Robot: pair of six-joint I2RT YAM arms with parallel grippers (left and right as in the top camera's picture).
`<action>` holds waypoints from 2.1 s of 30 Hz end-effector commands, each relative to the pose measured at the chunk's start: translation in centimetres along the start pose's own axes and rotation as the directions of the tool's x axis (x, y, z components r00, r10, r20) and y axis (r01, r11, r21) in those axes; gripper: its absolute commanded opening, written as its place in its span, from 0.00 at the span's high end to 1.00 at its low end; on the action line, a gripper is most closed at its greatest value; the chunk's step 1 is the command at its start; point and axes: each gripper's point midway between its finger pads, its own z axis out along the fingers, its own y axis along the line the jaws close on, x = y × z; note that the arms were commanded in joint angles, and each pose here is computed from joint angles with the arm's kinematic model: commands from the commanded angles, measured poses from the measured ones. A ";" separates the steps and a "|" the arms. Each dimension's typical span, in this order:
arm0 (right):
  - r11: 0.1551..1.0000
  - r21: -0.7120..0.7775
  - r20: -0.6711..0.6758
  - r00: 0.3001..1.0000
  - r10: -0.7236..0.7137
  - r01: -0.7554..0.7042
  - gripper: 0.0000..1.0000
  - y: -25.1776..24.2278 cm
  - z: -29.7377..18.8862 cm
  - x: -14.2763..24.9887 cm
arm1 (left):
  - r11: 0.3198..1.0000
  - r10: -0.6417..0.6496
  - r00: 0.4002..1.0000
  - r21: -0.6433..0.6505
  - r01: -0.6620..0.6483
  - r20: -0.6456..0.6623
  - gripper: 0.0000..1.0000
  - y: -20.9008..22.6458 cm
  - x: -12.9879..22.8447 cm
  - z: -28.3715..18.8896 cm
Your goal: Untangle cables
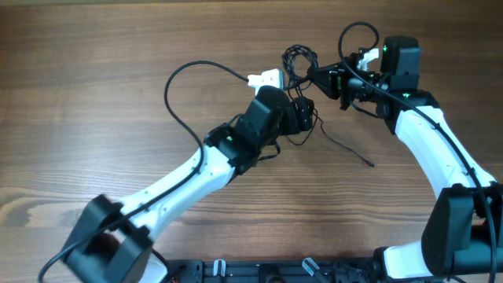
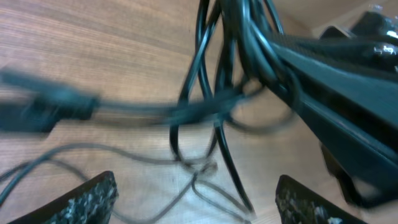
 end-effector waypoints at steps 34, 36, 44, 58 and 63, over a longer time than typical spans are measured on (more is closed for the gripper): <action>0.732 0.375 -0.009 0.792 -0.610 0.568 0.96 -8.4 -4.6 -5.1 | 0.972 0.233 0.972 -0.025 -0.234 -0.010 0.96 7.5 -3.8 3.7; 0.752 0.280 -0.039 0.790 -0.612 0.597 0.96 -7.3 -4.1 -3.7 | 0.969 0.237 0.969 0.092 -0.231 -0.068 0.96 5.8 -2.3 3.6; 0.751 0.009 -0.140 0.744 -0.653 0.661 0.96 -3.9 -1.6 1.4 | 0.893 0.336 0.920 0.379 -0.242 -0.204 0.96 -0.5 3.6 2.5; 0.780 0.211 -0.167 0.808 -0.566 0.590 0.96 -7.2 -0.9 1.3 | 0.878 0.319 0.944 0.403 -0.258 -0.090 0.96 0.9 -1.2 2.1; 0.798 0.198 -0.190 0.821 -0.539 0.569 0.96 -7.4 -1.0 2.0 | 0.896 0.294 0.954 0.362 -0.257 -0.052 0.96 2.2 -3.0 2.1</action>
